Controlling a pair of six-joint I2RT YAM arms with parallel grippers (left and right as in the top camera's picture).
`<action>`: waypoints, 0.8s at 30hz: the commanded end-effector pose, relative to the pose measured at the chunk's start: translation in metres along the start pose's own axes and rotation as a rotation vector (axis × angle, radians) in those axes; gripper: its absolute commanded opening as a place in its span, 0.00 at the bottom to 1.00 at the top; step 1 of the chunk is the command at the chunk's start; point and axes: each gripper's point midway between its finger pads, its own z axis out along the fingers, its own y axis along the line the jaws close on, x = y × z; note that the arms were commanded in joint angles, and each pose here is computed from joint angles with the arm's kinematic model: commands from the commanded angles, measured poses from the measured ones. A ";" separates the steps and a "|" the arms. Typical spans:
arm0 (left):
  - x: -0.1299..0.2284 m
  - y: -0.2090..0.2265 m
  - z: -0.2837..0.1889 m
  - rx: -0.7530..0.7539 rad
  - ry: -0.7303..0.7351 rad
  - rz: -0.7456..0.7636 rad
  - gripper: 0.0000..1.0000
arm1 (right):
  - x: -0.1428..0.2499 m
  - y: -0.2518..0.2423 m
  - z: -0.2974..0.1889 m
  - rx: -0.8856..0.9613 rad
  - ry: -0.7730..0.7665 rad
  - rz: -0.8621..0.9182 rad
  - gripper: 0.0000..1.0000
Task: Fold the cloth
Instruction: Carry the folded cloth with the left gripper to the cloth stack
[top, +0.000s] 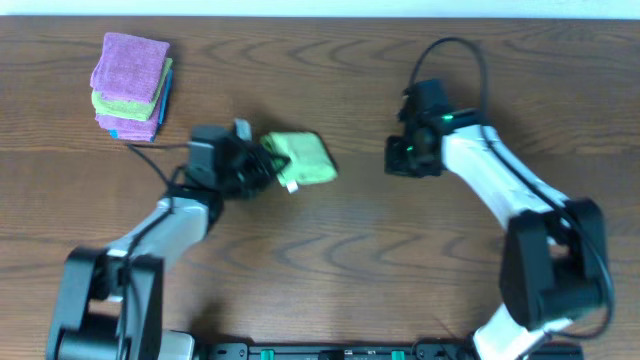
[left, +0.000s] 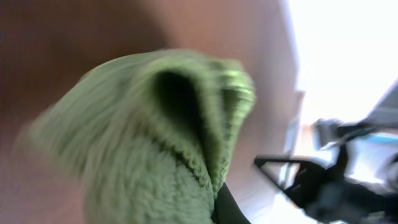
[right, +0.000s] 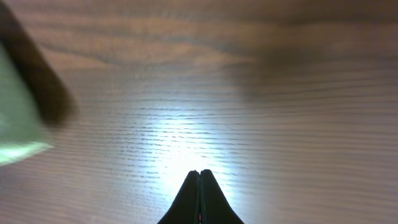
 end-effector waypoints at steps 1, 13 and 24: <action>-0.063 -0.074 -0.052 0.164 -0.168 0.077 0.06 | -0.005 -0.006 -0.022 -0.010 -0.043 -0.021 0.01; -0.237 -0.038 -0.253 0.281 -0.850 -0.348 0.06 | 0.003 0.004 -0.034 -0.061 -0.027 -0.033 0.01; -0.271 0.011 -0.240 0.241 -0.930 -0.352 0.06 | 0.016 0.000 -0.034 -0.044 0.026 -0.036 0.02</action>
